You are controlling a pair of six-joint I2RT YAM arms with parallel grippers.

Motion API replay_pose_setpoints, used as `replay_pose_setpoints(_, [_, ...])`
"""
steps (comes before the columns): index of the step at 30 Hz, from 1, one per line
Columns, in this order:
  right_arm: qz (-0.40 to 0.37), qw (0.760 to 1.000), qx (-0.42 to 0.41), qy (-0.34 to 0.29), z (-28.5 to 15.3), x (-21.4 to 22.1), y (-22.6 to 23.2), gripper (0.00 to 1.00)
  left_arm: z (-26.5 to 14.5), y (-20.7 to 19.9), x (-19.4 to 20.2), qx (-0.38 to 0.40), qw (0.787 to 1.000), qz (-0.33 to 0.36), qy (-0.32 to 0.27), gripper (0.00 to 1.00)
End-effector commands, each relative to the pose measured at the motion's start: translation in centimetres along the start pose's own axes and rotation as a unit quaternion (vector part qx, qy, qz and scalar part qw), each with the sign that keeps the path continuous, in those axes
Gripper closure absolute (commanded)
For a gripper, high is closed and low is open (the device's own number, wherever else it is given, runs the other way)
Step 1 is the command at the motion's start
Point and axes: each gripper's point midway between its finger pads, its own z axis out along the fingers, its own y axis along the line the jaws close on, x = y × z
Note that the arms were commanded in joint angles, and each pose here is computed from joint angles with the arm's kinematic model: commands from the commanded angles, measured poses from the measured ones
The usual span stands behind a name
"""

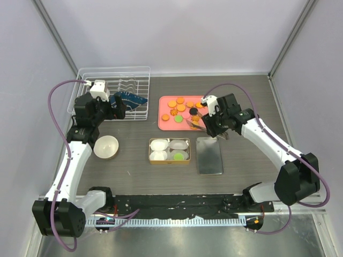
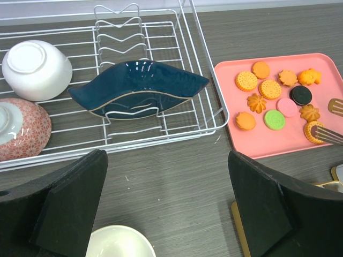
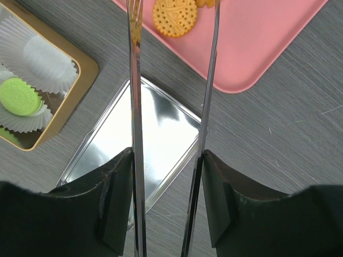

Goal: Pack the cookies

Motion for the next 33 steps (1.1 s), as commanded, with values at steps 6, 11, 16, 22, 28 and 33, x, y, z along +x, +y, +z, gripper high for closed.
replay_pose_setpoints(6, [0.01,1.0,-0.003,-0.005,0.8,0.5,0.1,0.45,0.1,0.0,-1.2,0.003,1.0,0.007,-0.024,0.0])
replay_pose_setpoints(11, [0.011,1.0,-0.003,0.001,1.3,0.9,0.0,0.45,0.1,0.0,-1.2,0.003,1.0,0.008,-0.024,0.0])
replay_pose_setpoints(16, [0.017,1.0,-0.002,0.005,1.5,1.2,-0.2,0.46,0.2,0.1,-1.0,0.002,1.0,0.007,-0.022,0.0])
replay_pose_setpoints(22, [0.024,1.0,-0.002,0.014,2.1,1.5,-0.3,0.47,0.1,0.2,-1.2,0.0,1.0,0.009,-0.024,0.0])
replay_pose_setpoints(28, [0.031,0.999,-0.011,0.025,2.6,1.9,-0.1,0.53,0.1,0.2,-1.1,-0.001,1.0,0.009,-0.023,0.0])
replay_pose_setpoints(33, [0.035,0.999,-0.015,0.028,2.5,2.0,-0.1,0.6,0.1,0.3,-1.1,-0.004,1.0,0.009,-0.025,0.0])
